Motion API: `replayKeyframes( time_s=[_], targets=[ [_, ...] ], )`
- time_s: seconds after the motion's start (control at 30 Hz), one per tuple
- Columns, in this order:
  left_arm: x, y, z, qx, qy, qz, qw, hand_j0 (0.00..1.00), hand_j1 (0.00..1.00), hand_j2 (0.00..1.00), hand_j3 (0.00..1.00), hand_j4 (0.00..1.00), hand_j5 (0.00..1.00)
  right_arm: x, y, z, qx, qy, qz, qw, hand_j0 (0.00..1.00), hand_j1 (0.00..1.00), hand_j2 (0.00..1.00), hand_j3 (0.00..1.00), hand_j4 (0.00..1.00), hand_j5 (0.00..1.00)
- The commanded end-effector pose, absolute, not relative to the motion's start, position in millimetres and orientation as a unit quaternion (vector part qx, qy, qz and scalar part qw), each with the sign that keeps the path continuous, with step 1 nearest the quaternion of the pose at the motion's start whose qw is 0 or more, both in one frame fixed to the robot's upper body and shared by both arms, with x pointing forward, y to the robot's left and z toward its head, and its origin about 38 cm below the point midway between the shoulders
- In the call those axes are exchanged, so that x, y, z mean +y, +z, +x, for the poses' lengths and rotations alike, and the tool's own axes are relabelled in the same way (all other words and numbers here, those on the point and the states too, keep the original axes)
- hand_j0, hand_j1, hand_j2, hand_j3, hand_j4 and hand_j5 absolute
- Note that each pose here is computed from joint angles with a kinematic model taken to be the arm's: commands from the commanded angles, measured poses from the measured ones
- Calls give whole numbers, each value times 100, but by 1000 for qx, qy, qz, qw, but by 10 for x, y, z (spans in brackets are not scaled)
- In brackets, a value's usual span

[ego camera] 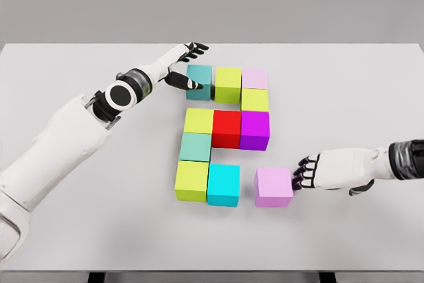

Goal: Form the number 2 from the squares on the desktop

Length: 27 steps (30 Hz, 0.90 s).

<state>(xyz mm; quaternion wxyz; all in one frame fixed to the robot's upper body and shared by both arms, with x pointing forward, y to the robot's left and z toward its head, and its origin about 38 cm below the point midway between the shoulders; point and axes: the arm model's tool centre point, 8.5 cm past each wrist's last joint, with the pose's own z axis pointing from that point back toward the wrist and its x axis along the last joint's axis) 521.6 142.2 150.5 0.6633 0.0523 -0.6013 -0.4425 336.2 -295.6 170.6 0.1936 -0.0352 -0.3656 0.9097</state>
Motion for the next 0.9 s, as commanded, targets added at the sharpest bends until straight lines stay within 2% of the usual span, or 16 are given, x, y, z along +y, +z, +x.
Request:
replayKeyframes(
  time_s=[0.0, 0.1, 0.13, 0.23, 0.33, 0.4, 0.47, 0.53, 0.67, 0.8, 0.87],
  targets=[
    [1409, 1511, 5212, -602, -444, 51, 662, 88, 88, 88, 88, 88, 88, -2943, 1696, 3356, -367, 909, -32, 194, 100, 100, 100, 100, 100, 100],
    [1398, 1730, 5131, -629, -453, 41, 631, 88, 88, 88, 88, 88, 88, -2937, 1699, 3359, -368, 909, -33, 194, 100, 100, 100, 100, 100, 100],
    [1461, 1793, 5111, -635, -456, 44, 623, 92, 92, 92, 92, 92, 92, -2931, 1704, 3363, -369, 909, -32, 193, 100, 100, 100, 100, 100, 100],
    [1865, 1904, 5127, -631, -459, 83, 620, 97, 97, 97, 97, 97, 97, -2910, 1732, 3385, -371, 908, -35, 190, 100, 100, 100, 100, 100, 100],
    [2575, 2033, 5181, -606, -454, 154, 634, 99, 99, 99, 99, 99, 99, -2880, 1736, 3395, -374, 908, -35, 187, 100, 100, 100, 100, 100, 100],
    [2684, 1967, 5128, -577, -490, 172, 631, 99, 99, 99, 99, 99, 99, -2868, 1739, 3399, -375, 907, -35, 186, 100, 100, 100, 100, 100, 100],
    [2694, 1765, 5109, -499, -560, 217, 624, 99, 99, 99, 99, 99, 99, -2862, 1738, 3400, -376, 907, -35, 186, 100, 100, 100, 100, 100, 100],
    [2645, 1727, 5100, -472, -587, 207, 625, 99, 99, 99, 99, 99, 99, -2814, 1725, 3402, -380, 906, -31, 182, 100, 100, 100, 100, 100, 100],
    [2340, 1633, 5120, -455, -623, 201, 604, 99, 99, 99, 99, 99, 99, -2731, 1722, 3415, -388, 905, -28, 175, 100, 100, 100, 100, 100, 100],
    [2245, 1632, 5091, -435, -647, 174, 601, 99, 99, 99, 99, 99, 99, -2694, 1718, 3419, -390, 904, -26, 172, 100, 100, 100, 100, 100, 100],
    [2111, 1629, 5104, -437, -657, 181, 587, 99, 99, 99, 99, 99, 99, -2669, 1707, 3415, -390, 905, -23, 170, 100, 100, 100, 100, 100, 100]
  ],
)
